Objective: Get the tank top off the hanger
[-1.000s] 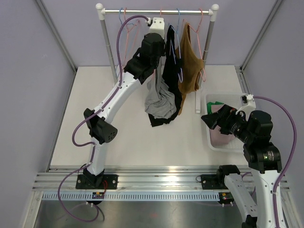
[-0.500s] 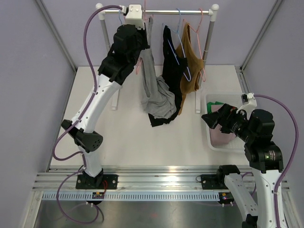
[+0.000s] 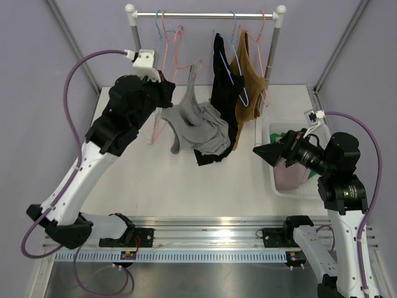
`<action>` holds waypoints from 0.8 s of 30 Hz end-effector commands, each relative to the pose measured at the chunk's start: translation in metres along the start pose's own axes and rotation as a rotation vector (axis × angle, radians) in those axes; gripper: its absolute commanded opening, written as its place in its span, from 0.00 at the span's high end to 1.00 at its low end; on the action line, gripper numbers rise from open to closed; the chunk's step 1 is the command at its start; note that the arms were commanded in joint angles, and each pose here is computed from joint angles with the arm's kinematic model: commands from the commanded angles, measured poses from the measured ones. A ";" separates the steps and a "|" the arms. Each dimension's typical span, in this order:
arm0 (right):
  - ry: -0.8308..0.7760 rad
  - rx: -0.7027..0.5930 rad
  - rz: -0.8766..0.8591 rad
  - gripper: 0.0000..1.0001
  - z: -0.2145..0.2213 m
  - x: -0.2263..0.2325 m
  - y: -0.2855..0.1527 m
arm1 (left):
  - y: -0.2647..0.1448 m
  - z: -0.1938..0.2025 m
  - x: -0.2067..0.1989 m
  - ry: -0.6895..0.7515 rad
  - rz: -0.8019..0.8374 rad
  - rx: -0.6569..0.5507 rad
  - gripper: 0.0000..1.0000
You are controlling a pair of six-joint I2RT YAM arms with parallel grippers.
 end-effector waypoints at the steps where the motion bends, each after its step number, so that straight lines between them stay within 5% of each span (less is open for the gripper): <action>1: -0.034 -0.044 -0.208 0.00 -0.014 0.019 0.005 | -0.055 -0.049 -0.023 -0.102 0.193 -0.197 1.00; 13: 0.013 -0.052 -0.277 0.01 -0.043 0.023 0.021 | -0.206 -0.085 -0.033 -0.136 0.530 -0.312 1.00; 18: -0.010 -0.016 -0.362 0.01 -0.036 0.047 0.038 | -0.213 -0.061 -0.034 -0.171 0.596 -0.227 1.00; 24: -0.094 0.040 -0.222 0.05 -0.003 0.067 0.103 | -0.179 0.009 -0.017 -0.282 0.545 -0.096 1.00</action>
Point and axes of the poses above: each gripper's point midway between its finger pads, its own y axis out along the fingers, its own x axis along the line the jaws close on, z = x × y, the point moved 6 cm from there along -y, back along the fingers, and after that the axes turned 10 degrees about -y, right-handed, at the moved point
